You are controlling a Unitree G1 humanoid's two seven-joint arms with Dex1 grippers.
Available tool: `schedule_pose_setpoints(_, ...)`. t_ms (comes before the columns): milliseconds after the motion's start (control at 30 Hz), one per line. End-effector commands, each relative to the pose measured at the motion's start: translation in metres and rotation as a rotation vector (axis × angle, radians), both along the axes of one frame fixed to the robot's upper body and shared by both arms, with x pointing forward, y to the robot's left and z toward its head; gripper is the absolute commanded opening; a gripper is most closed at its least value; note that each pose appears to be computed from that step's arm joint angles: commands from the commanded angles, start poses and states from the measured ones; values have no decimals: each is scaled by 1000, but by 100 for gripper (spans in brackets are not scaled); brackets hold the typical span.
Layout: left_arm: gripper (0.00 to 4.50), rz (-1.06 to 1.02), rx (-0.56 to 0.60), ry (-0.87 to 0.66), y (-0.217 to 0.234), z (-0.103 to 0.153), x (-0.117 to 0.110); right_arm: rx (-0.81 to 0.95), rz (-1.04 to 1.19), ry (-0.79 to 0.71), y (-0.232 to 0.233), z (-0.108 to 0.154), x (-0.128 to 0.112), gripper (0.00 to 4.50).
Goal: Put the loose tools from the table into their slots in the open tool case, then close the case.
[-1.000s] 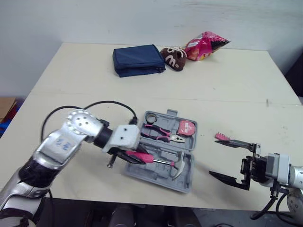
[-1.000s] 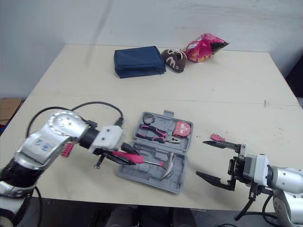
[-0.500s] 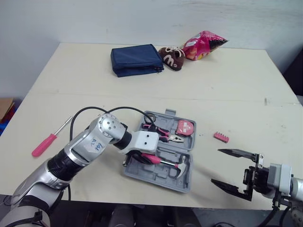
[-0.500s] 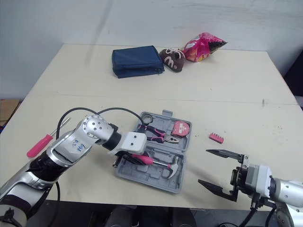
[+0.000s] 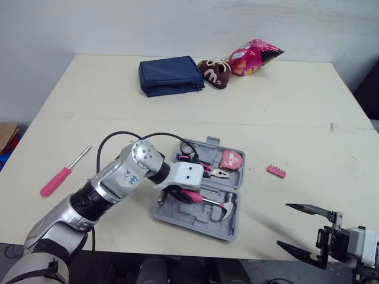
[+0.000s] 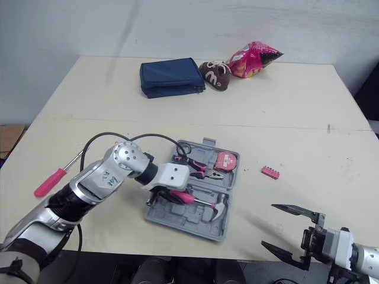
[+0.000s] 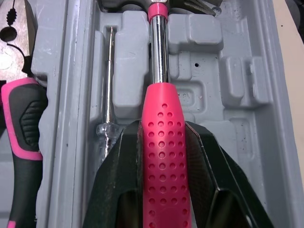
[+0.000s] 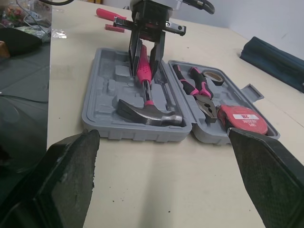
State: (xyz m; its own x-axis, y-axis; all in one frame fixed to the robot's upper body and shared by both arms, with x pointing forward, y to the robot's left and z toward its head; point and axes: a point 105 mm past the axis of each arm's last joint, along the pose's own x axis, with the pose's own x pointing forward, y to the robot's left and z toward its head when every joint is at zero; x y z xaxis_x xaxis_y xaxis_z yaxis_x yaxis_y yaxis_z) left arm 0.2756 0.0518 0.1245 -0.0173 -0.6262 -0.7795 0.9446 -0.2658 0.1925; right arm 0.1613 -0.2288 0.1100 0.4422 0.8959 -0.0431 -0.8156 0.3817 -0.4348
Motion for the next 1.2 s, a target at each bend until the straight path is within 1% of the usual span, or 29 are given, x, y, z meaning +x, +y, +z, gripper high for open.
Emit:
schedule_pose_setpoints(33,58,-34,5,-19,0,2,-3,1,-6,-24,-2,-1,-4,450)
schedule_pose_setpoints(100,160,-44,-51,-28,-6,7,-4,0,-6,-23,-2,-3,-5,450)
schedule_pose_setpoints(167,235,-64,-117,-50,-11,15,-5,-1,-6,-22,-2,-4,-6,450)
schedule_pose_setpoints(267,372,-105,-219,-69,-10,34,-9,-6,-8,-20,-3,-9,-10,450)
schedule_pose_setpoints(333,372,-126,-277,-79,-8,42,-11,-10,-7,-21,-4,-11,-11,450)
schedule_pose_setpoints(433,372,-124,-344,-81,-3,44,-11,-13,-3,-24,-4,-10,-11,450)
schedule_pose_setpoints(500,372,-110,-414,-69,-2,45,-12,-14,2,-28,-2,-6,-8,450)
schedule_pose_setpoints(533,348,-83,-455,-29,0,44,-13,-14,8,-33,0,-2,-5,450)
schedule_pose_setpoints(600,285,-36,-520,31,4,38,-15,-13,17,-41,4,7,0,450)
schedule_pose_setpoints(667,193,1,-534,51,7,28,-15,-15,23,-42,6,11,3,450)
schedule_pose_setpoints(767,39,46,-523,46,7,16,-13,-16,24,-39,7,13,5,450)
schedule_pose_setpoints(800,5,71,-520,40,8,11,-11,-16,24,-38,8,14,5,450)
schedule_pose_setpoints(967,5,125,-483,41,8,-6,-7,-22,20,-34,9,18,7,450)
schedule_pose_setpoints(1100,5,90,-436,57,6,-16,-13,-28,19,-34,12,22,9,450)
schedule_pose_setpoints(1200,5,122,-410,59,6,-24,-11,-30,14,-32,12,24,9,450)
